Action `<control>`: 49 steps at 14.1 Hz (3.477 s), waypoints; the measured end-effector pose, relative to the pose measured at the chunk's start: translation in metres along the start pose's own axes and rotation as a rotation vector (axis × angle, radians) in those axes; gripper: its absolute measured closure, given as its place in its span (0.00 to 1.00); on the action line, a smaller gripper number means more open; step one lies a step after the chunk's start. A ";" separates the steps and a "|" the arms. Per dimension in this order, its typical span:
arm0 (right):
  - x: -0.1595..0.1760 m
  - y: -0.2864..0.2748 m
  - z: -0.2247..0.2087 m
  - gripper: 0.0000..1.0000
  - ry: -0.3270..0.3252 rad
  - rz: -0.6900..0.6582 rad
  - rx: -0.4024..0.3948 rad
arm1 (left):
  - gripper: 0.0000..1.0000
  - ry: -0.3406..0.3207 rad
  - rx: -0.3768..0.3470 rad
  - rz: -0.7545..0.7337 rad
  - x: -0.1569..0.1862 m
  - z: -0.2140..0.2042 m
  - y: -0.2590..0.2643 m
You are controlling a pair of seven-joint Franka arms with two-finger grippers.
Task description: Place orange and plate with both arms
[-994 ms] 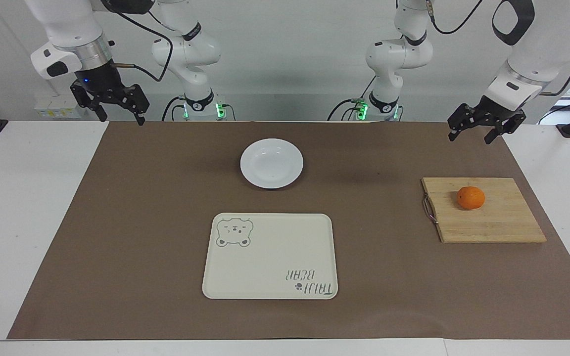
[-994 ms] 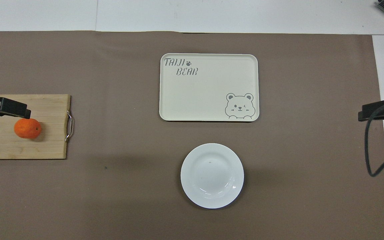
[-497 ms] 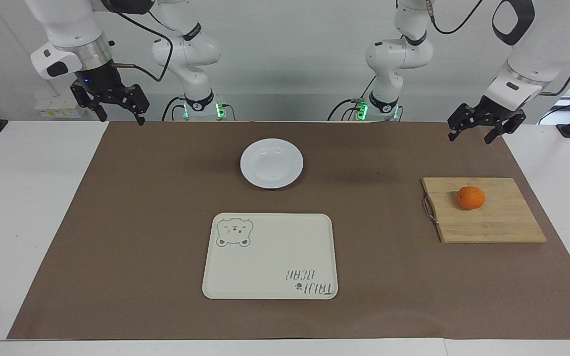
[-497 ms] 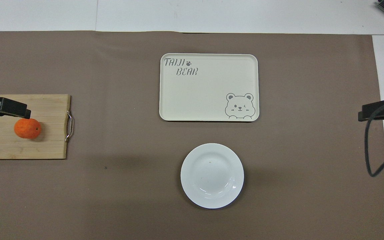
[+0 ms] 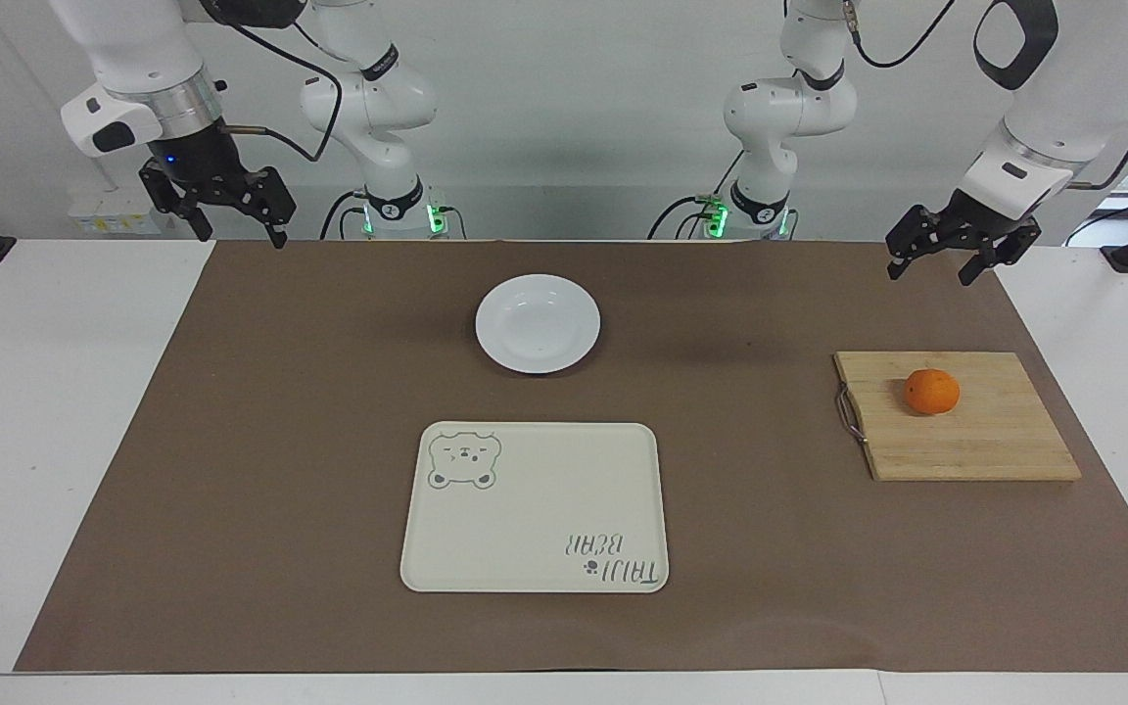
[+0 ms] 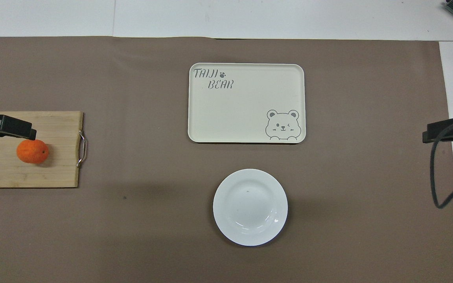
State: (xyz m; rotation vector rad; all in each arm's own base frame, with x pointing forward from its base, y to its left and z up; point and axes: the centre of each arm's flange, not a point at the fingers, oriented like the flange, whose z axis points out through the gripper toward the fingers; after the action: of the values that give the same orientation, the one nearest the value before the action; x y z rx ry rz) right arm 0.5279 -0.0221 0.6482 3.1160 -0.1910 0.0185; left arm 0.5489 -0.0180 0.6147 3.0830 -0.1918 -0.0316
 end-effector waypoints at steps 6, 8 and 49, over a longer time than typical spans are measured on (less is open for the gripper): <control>0.000 0.000 0.000 0.00 0.000 0.000 0.000 | 0.00 0.000 0.000 0.000 0.000 0.000 0.000; 0.000 0.000 0.000 0.00 0.000 0.000 0.000 | 0.00 0.001 0.000 0.000 0.000 0.000 0.000; 0.000 0.004 0.001 0.00 -0.001 0.007 0.000 | 0.25 0.073 0.026 -0.037 0.020 0.244 -0.139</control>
State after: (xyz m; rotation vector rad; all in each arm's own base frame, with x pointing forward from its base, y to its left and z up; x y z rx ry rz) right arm 0.5276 -0.0259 0.6477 3.1153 -0.2022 0.0168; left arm 0.5803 0.1051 0.3628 3.1073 -0.1333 0.0829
